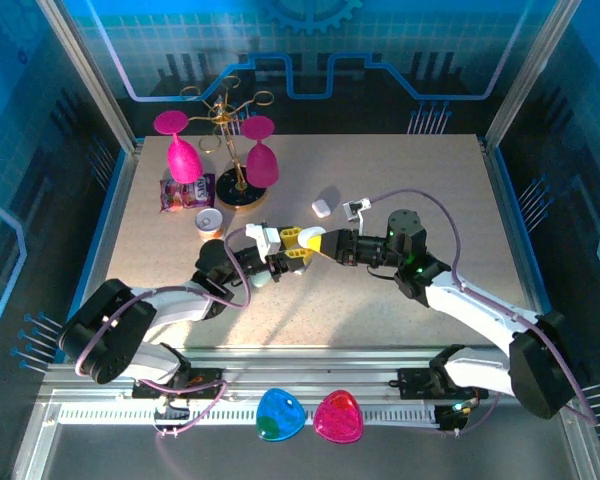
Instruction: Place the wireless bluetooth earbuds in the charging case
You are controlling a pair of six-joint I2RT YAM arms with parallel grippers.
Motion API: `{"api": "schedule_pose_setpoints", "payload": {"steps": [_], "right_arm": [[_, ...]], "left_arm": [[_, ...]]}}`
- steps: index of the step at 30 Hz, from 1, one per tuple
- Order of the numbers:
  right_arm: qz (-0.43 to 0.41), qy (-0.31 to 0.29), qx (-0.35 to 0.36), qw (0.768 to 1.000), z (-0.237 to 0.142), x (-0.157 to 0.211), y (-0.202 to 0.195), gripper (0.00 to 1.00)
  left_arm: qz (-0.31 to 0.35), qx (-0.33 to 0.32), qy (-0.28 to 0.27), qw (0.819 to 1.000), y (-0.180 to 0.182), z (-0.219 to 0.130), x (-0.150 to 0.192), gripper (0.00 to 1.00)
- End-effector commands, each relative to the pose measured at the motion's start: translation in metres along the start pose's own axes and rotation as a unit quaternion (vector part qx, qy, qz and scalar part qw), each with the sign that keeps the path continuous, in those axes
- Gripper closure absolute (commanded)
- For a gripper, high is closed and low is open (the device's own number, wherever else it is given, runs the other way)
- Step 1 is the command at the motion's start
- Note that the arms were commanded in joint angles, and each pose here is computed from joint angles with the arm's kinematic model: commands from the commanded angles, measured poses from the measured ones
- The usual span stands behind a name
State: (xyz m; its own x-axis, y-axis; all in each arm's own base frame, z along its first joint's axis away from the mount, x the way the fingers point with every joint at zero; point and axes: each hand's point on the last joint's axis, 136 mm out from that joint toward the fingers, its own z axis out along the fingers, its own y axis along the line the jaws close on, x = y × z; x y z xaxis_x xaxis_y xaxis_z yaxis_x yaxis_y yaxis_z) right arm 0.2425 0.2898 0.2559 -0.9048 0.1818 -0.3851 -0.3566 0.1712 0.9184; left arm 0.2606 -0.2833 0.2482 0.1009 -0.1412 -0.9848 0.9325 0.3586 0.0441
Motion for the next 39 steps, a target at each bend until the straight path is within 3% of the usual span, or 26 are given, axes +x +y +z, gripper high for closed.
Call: {"api": "schedule_pose_setpoints", "payload": {"steps": [1,4,7,9,16,21,28,39], "right_arm": [[0.010,-0.023,0.000,1.000,-0.002,-0.012,-0.009,0.79],[0.004,-0.026,0.003,1.000,-0.003,-0.012,-0.010,0.79],[-0.003,-0.047,0.028,0.998,-0.010,-0.018,-0.019,0.79],[-0.004,-0.067,0.066,0.996,-0.020,-0.023,-0.036,0.79],[0.017,-0.110,0.269,0.957,-0.066,-0.039,-0.139,0.80],[0.026,-0.116,0.337,0.934,-0.084,-0.058,-0.192,0.80],[0.056,-0.086,0.372,0.922,-0.080,-0.076,-0.251,0.78],[0.086,-0.066,0.427,0.898,-0.092,-0.074,-0.301,0.70]], "left_arm": [[0.032,0.017,-0.027,0.999,-0.006,-0.001,-0.022,0.76],[0.032,0.018,-0.024,0.999,-0.007,-0.001,-0.020,0.67],[0.035,0.011,-0.017,0.999,-0.007,-0.004,-0.017,0.42],[0.035,0.005,0.000,0.999,-0.007,-0.007,-0.009,0.32],[0.015,-0.010,0.124,0.992,-0.010,-0.024,0.040,0.10],[0.002,-0.064,0.208,0.976,0.003,-0.040,0.064,0.03],[-0.006,-0.112,0.246,0.963,0.015,-0.052,0.072,0.01],[-0.062,-0.195,0.373,0.905,0.033,-0.084,0.096,0.01]]}}
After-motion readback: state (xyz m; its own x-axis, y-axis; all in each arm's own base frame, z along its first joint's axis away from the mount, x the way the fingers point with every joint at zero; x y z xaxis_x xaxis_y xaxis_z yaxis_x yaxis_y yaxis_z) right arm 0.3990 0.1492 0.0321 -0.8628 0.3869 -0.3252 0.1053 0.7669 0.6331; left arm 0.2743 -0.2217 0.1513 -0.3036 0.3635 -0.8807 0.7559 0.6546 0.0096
